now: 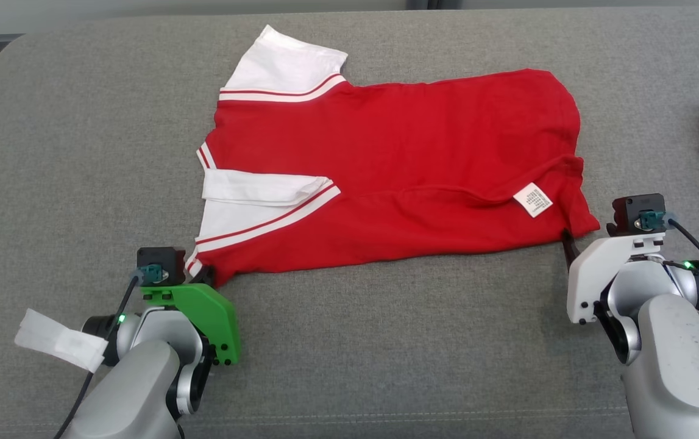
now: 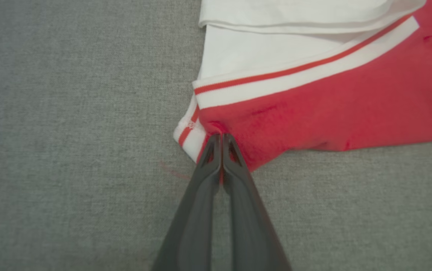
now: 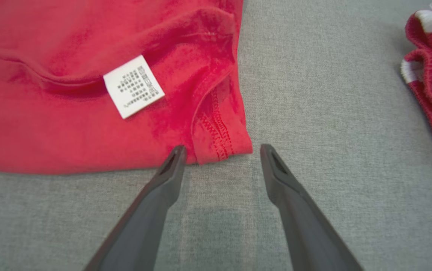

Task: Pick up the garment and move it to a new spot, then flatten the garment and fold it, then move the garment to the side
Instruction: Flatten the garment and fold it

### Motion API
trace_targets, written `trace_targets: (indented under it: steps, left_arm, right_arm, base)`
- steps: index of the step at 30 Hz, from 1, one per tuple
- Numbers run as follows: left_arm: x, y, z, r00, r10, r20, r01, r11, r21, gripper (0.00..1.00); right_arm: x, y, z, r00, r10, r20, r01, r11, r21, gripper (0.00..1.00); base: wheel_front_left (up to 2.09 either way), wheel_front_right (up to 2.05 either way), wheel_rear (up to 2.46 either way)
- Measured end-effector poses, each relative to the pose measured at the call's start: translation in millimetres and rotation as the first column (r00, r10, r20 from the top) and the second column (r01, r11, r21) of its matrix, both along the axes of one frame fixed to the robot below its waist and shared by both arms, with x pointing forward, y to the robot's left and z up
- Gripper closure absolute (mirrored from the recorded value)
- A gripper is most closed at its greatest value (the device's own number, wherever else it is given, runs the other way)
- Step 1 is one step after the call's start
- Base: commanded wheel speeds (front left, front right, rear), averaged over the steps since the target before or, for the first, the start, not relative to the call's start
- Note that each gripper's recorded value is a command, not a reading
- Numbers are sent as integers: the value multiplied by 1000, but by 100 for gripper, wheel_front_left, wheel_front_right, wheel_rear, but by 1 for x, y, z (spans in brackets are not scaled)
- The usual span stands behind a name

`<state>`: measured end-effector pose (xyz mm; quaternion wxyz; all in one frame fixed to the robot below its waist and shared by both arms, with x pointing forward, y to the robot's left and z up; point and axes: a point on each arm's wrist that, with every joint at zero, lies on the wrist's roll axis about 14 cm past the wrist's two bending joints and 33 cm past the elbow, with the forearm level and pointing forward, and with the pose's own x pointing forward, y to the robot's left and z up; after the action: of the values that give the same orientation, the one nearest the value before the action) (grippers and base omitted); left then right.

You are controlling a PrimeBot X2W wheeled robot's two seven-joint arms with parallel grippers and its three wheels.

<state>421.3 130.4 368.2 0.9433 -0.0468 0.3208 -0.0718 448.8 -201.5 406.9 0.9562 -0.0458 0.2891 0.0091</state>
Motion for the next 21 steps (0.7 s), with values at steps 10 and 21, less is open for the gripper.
trace_targets:
  steps: [10, 21]
  left_arm:
    - [4, 0, -2, 1000, 1, 3, -1, 1000, 1, 100]
    - [7, 4, -2, 1000, 17, 15, -17, 1000, 2, 100]
  right_arm:
    - [-2, -9, -4, 1000, -18, -6, 18, 999, -34, 74]
    - [1, -13, -7, 999, -35, -4, 35, 999, -30, 100]
  base:
    - [0, 0, 0]
    - [0, 0, 0]
